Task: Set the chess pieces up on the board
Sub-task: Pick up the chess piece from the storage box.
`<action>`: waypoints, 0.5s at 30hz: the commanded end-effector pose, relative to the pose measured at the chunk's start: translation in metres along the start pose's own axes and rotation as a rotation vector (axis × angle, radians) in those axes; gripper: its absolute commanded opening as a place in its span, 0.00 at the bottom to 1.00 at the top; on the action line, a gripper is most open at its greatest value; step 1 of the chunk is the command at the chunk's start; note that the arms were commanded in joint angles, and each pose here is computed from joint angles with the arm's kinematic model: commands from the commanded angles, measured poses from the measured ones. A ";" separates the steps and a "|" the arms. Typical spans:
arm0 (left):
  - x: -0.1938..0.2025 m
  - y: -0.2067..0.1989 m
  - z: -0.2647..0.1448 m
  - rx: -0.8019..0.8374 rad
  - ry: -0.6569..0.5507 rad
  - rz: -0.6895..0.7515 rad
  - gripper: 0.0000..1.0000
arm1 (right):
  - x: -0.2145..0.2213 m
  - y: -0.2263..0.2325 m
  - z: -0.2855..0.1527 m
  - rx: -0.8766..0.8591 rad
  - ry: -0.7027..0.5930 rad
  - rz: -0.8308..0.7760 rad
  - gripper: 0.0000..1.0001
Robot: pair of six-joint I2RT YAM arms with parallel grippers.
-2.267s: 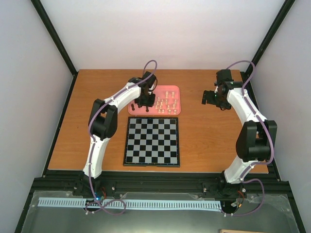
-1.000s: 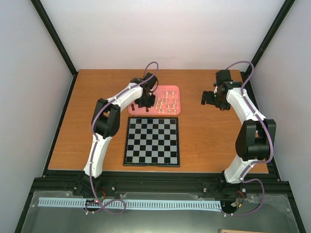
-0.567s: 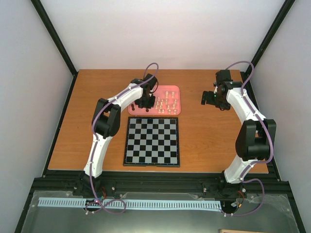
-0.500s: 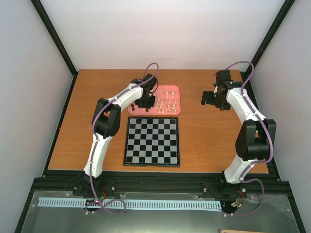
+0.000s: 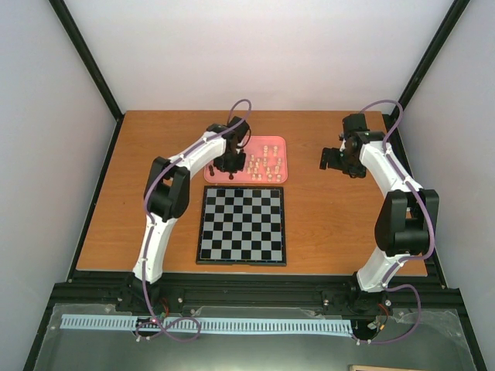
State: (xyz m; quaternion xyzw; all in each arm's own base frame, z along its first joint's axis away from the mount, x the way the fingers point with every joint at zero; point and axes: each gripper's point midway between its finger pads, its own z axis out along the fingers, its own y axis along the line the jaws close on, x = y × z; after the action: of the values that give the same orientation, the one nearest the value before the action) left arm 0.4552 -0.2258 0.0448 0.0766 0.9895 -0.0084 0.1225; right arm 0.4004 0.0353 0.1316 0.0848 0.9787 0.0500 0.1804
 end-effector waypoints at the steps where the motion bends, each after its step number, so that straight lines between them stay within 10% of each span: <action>1: -0.011 0.002 -0.058 0.019 -0.079 0.003 0.01 | 0.004 0.004 0.006 -0.015 0.015 -0.001 1.00; 15: 0.041 -0.025 -0.086 0.108 0.005 0.088 0.01 | 0.006 0.005 0.007 -0.023 0.020 -0.006 1.00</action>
State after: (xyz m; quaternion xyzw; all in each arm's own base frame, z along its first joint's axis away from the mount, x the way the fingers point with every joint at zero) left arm 0.4205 -0.2388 0.1238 0.1011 0.9818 -0.0507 0.1523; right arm 0.3993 0.0388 0.1291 0.0831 0.9788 0.0600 0.1773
